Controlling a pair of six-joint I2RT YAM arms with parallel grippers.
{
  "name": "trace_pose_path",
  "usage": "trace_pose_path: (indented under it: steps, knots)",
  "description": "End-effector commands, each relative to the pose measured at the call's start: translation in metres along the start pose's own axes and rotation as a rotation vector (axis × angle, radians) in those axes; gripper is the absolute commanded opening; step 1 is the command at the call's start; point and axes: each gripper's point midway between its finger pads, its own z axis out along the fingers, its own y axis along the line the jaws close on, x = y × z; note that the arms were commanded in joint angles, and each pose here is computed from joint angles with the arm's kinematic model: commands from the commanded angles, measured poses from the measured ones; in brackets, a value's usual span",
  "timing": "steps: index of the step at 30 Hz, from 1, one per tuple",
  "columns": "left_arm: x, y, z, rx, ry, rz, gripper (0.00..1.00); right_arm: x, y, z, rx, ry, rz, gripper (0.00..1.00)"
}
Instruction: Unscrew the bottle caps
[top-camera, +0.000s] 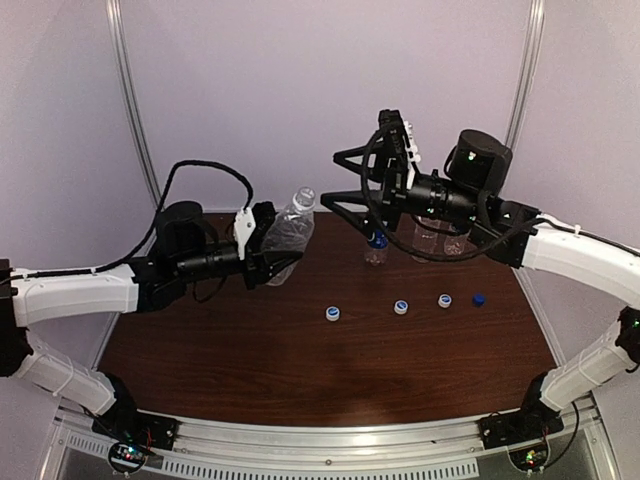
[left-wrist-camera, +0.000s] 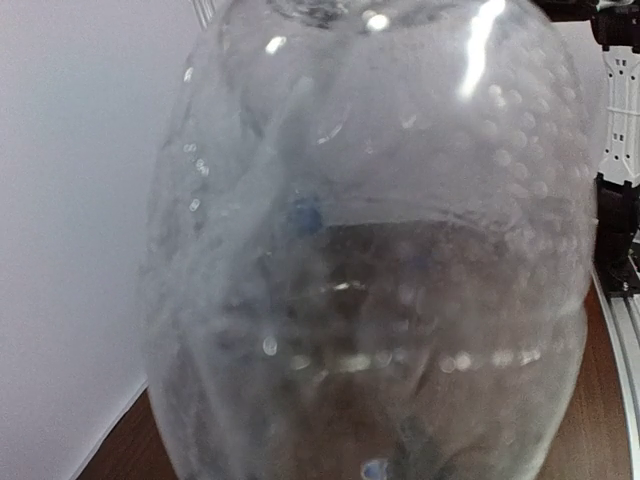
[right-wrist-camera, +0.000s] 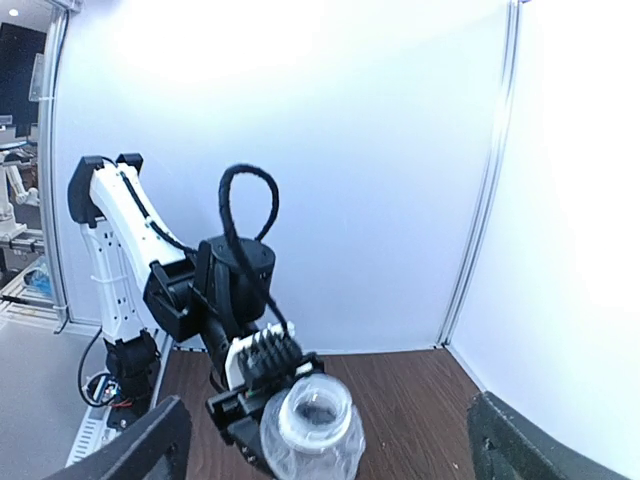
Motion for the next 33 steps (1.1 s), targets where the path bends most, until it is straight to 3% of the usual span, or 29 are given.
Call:
trace_pose_path:
  steps: [1, 9, 13, 17, 20, 26, 29, 30, 31, 32, 33]
  knots:
    - [-0.032, -0.024, 0.009, 0.118, -0.107, 0.072, 0.41, -0.008, -0.001, 0.014, -0.046, -0.033, 0.11, 0.9]
    - [-0.038, -0.03, 0.015, 0.144, -0.136, 0.067, 0.41, 0.001, 0.029, 0.024, -0.185, -0.016, 0.124, 0.86]
    - [-0.038, -0.03, 0.016, 0.146, -0.133, 0.065, 0.41, 0.01, 0.026, 0.028, -0.17, 0.02, 0.139, 0.7]
    - [-0.039, -0.028, 0.016, 0.136, -0.133, 0.068, 0.41, 0.016, 0.029, 0.028, -0.185, 0.035, 0.147, 0.72]
    - [-0.039, -0.027, 0.015, 0.132, -0.133, 0.072, 0.41, 0.019, 0.026, 0.028, -0.166, 0.047, 0.151, 0.64]
    - [-0.041, -0.027, 0.016, 0.131, -0.137, 0.077, 0.41, 0.028, 0.025, 0.032, -0.166, 0.076, 0.164, 0.39]
    - [-0.042, -0.026, 0.016, 0.127, -0.135, 0.076, 0.41, 0.032, 0.024, 0.032, -0.157, 0.1, 0.178, 0.06]
    - [-0.04, -0.025, 0.016, 0.123, -0.13, 0.075, 0.42, 0.031, 0.022, 0.032, -0.148, 0.104, 0.178, 0.0]
    - [-0.039, -0.023, 0.017, 0.112, -0.123, 0.072, 0.52, 0.031, 0.02, 0.032, -0.135, 0.109, 0.161, 0.0]
    - [-0.036, -0.018, 0.018, 0.08, -0.109, 0.065, 0.68, 0.032, 0.016, 0.032, -0.111, 0.121, 0.156, 0.0]
    - [-0.034, -0.011, 0.018, 0.043, -0.094, 0.057, 0.93, 0.032, 0.008, 0.032, -0.069, 0.139, 0.158, 0.0]
